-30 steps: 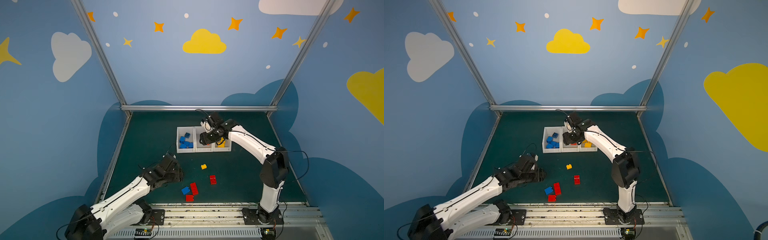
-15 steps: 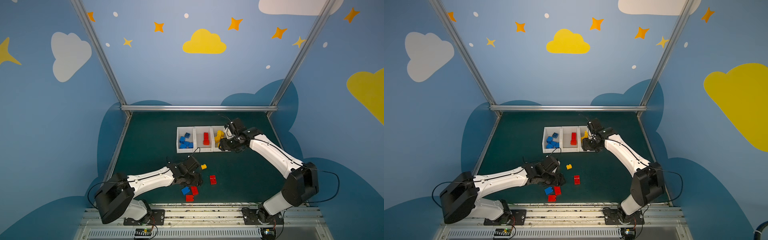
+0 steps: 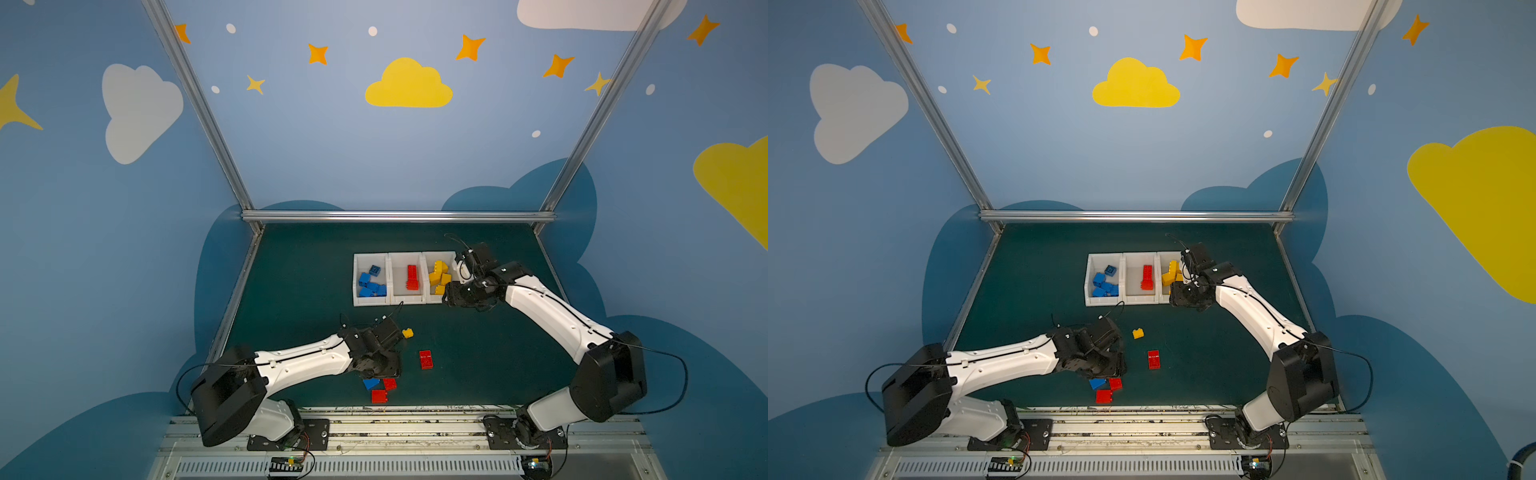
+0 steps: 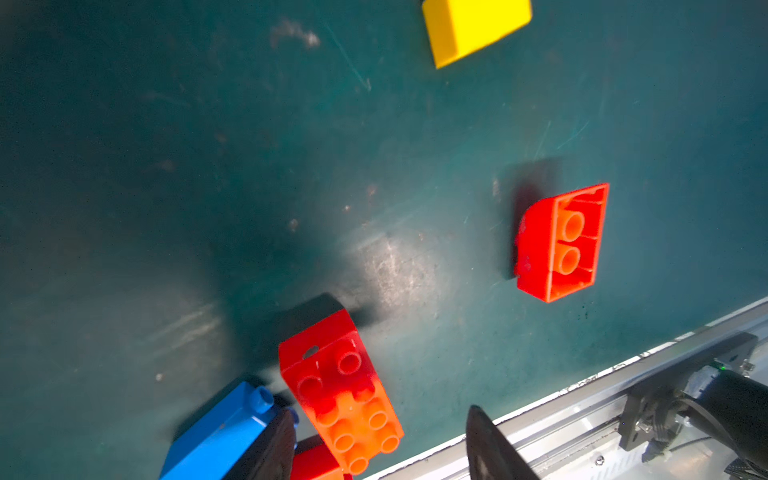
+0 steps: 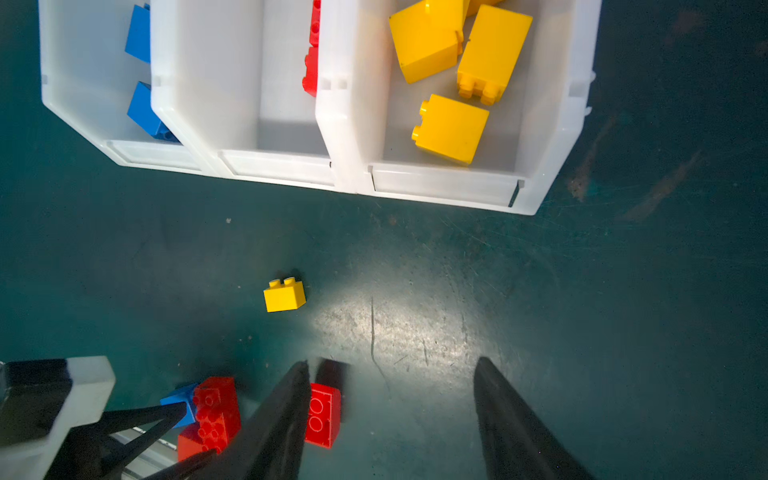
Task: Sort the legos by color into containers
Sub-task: 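Lower the left gripper onto a red brick and grasp it while the right gripper withdraws, then carry the red brick with the left gripper into the red compartment and release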
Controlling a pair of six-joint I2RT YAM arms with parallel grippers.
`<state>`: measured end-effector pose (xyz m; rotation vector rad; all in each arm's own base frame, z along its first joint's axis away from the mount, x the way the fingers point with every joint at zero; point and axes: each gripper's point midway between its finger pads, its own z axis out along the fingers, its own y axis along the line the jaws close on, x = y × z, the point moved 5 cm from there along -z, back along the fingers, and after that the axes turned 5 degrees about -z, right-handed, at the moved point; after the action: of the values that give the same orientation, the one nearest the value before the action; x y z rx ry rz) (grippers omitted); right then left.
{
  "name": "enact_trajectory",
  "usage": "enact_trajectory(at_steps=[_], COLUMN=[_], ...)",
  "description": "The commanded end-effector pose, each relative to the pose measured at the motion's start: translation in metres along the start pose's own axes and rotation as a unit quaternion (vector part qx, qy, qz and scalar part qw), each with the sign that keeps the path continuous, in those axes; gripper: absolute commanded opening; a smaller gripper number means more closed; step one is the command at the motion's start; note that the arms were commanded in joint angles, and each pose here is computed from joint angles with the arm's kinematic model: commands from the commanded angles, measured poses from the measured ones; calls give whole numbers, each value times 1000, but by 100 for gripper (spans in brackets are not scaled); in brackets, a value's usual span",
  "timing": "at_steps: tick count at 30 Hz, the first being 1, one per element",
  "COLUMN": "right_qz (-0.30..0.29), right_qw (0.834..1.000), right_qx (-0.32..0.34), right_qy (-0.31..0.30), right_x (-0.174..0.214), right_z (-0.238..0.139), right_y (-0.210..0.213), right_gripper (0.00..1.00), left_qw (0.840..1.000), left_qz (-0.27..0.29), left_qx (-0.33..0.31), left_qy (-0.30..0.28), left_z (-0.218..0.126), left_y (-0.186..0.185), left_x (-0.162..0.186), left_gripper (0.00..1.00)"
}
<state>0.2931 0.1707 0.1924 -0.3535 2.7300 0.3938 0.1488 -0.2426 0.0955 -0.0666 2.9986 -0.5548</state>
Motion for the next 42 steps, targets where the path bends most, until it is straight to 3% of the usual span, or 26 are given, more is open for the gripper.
enact_trajectory(at_steps=[1, 10, 19, 26, 34, 42], right_qz=[7, 16, 19, 24, 22, 28], right_qw=[1000, 1000, 1000, 1000, 1000, 999], right_qx=[-10, -6, -8, -10, -8, 3], right_qy=[-17, -17, -11, -7, -14, -40], right_x=[-1, 3, 5, 8, 8, 13], right_z=[-11, -13, -9, -7, -14, -37], right_y=[1, -3, -4, -4, -4, -15], right_gripper=[63, 63, 63, 63, 59, 58], left_qw=[1000, 999, 996, 992, 987, 987], left_qz=[1, 29, 55, 79, 105, 129], left_qx=[-6, -8, -69, -92, -113, -93], left_qy=[6, 16, 22, 40, 39, -12], left_z=[2, 14, 16, 31, 38, 14], left_y=[-6, -22, -16, -21, -26, -49], left_x=[-2, -11, -8, -4, -10, -46], left_gripper=[66, 65, 61, 53, 33, 30])
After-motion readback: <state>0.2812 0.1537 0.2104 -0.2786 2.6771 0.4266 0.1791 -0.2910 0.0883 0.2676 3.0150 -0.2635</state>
